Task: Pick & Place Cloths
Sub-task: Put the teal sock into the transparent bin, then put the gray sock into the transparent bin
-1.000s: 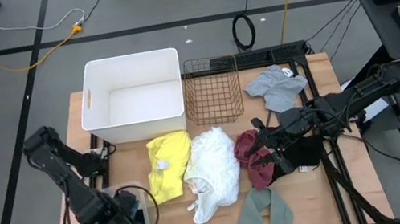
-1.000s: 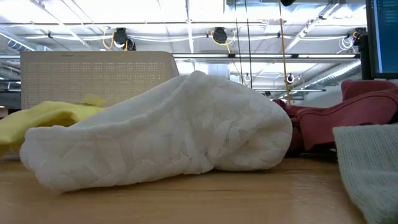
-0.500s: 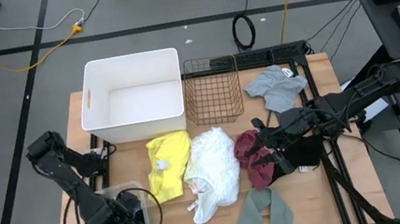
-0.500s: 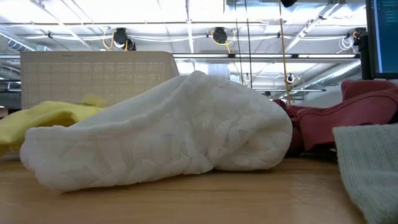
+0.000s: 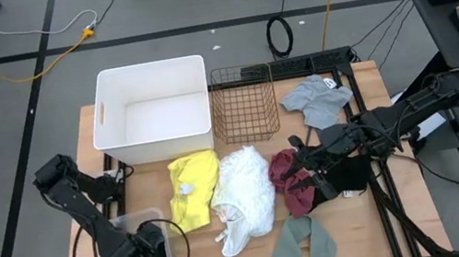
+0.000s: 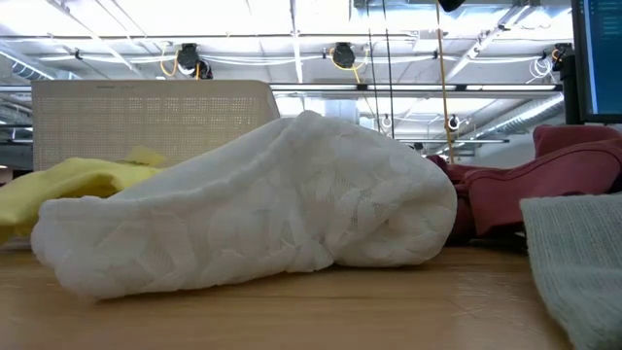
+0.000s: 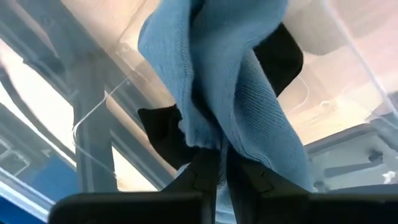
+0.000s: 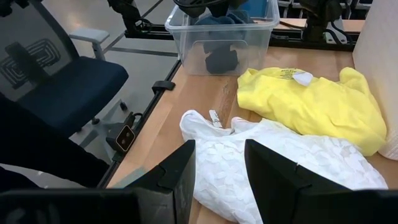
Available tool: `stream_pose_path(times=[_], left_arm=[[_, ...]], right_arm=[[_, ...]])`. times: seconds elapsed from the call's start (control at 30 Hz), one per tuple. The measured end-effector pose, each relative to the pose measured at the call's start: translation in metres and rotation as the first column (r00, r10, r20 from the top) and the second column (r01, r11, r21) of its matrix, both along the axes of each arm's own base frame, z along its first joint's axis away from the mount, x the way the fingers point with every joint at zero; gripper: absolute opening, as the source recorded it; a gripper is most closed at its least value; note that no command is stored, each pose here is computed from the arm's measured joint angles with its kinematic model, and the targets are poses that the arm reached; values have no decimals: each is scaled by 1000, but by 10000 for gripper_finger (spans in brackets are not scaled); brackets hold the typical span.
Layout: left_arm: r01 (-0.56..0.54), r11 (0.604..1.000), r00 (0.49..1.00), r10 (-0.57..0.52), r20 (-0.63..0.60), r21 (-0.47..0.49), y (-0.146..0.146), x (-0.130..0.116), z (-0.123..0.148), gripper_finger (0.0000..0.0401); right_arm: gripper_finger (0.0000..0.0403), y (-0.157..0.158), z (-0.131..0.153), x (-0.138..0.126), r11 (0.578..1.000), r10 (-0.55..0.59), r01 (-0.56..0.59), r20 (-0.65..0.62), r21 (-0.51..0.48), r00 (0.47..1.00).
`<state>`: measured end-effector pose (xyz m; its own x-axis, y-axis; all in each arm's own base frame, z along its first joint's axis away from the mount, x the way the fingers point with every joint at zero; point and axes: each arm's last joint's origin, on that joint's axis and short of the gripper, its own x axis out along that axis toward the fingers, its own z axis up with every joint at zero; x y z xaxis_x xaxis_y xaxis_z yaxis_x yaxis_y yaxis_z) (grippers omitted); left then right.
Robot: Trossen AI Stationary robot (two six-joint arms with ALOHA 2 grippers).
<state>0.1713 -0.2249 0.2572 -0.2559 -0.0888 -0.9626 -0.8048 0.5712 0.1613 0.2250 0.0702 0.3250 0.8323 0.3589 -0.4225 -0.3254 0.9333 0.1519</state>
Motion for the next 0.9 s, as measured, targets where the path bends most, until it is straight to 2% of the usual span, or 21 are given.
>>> stream_pose_path(times=[0.13,0.27,0.37,0.5,0.67,0.9], left_arm=[[20,1000,1000,-20,5,-1,-1,-1,0,71],[21,1000,1000,-21,5,-1,-1,-1,0,131],[45,999,999,-45,-6,-20,-1,-1,0,178],[83,992,994,-89,-58,-98,0,-1,2,224],[91,984,994,-100,-53,-152,-1,0,12,249],[107,974,994,-99,51,-200,-1,0,43,253]], right_arm=[[130,0,-1,-1,1000,2,-2,-11,-2,1000],[130,0,-4,-2,1000,13,-14,-50,-7,999],[130,1,-5,-3,997,77,-76,-67,23,995],[130,4,-4,-5,982,187,-184,-63,49,980],[130,13,-6,-7,958,286,-286,-47,16,957],[130,34,-20,-3,932,360,-362,-116,6,926]])
